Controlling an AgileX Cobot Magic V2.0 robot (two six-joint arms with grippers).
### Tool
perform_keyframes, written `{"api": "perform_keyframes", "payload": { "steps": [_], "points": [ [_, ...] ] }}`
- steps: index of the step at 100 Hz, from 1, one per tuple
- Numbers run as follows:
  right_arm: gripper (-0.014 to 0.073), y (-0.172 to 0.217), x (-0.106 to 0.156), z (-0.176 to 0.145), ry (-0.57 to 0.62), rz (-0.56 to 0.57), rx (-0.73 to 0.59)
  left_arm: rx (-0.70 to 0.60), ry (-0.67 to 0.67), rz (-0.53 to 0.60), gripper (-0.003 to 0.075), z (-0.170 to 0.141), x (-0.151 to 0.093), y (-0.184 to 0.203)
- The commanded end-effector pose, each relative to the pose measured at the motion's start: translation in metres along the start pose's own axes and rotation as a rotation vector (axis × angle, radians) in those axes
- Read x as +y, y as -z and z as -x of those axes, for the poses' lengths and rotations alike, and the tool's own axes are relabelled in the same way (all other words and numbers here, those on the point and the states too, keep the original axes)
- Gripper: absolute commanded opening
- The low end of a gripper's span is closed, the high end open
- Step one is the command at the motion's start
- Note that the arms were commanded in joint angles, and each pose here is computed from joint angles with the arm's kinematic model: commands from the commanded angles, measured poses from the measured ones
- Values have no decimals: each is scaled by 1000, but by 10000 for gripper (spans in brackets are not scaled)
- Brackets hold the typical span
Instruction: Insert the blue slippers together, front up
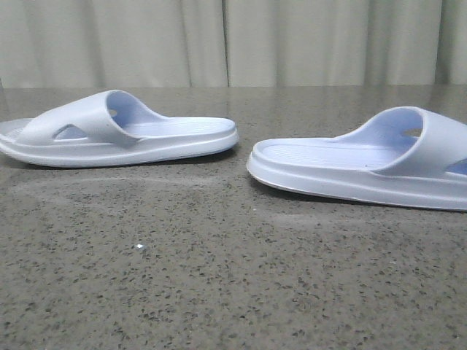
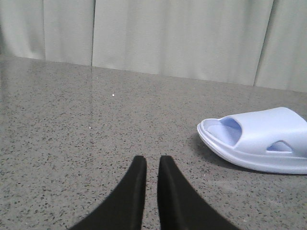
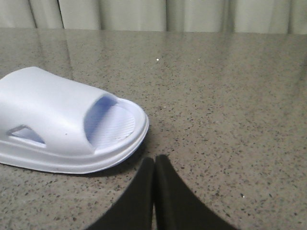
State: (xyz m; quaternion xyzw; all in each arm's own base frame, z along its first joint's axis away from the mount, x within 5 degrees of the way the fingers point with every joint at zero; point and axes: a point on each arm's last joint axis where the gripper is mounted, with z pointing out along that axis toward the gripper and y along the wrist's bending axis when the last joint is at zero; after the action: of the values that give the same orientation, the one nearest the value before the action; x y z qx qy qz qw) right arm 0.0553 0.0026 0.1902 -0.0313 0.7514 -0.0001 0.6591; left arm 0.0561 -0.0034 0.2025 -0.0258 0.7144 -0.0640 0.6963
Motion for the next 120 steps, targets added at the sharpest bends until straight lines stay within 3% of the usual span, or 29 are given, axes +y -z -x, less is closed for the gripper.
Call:
{"api": "perform_keyframes", "payload": {
  "steps": [1, 16, 45, 60, 79, 86, 100, 108, 120],
  "points": [
    [-79, 0, -1, 4, 13, -18, -105, -91, 7, -4, 15, 5, 0, 2],
    [-79, 1, -2, 12, 13, -24, -188, -98, 7, -4, 15, 6, 0, 2],
    [-79, 2, -2, 15, -15, -24, -223, -104, 58, -9, 15, 6, 0, 2],
    [-79, 2, -2, 15, -197, -7, -231, -105, 200, -20, 15, 6, -1, 2],
    [-79, 2, -3, 15, -491, 22, -231, -133, 528, -39, 15, 10, 0, 3],
    [-79, 3, -2, 19, -558, 39, -230, -135, 580, -48, 15, 12, -1, 3],
    [-78, 8, 1, 35, -549, 73, -226, -118, 538, -77, 15, 28, -6, 6],
    [-78, 7, 1, 44, -548, 81, -197, -104, 423, -73, 15, 45, -9, 5],
    [-78, -4, 3, 56, -520, 81, -79, 48, 257, -48, 15, 64, -14, -8]
  ]
}}
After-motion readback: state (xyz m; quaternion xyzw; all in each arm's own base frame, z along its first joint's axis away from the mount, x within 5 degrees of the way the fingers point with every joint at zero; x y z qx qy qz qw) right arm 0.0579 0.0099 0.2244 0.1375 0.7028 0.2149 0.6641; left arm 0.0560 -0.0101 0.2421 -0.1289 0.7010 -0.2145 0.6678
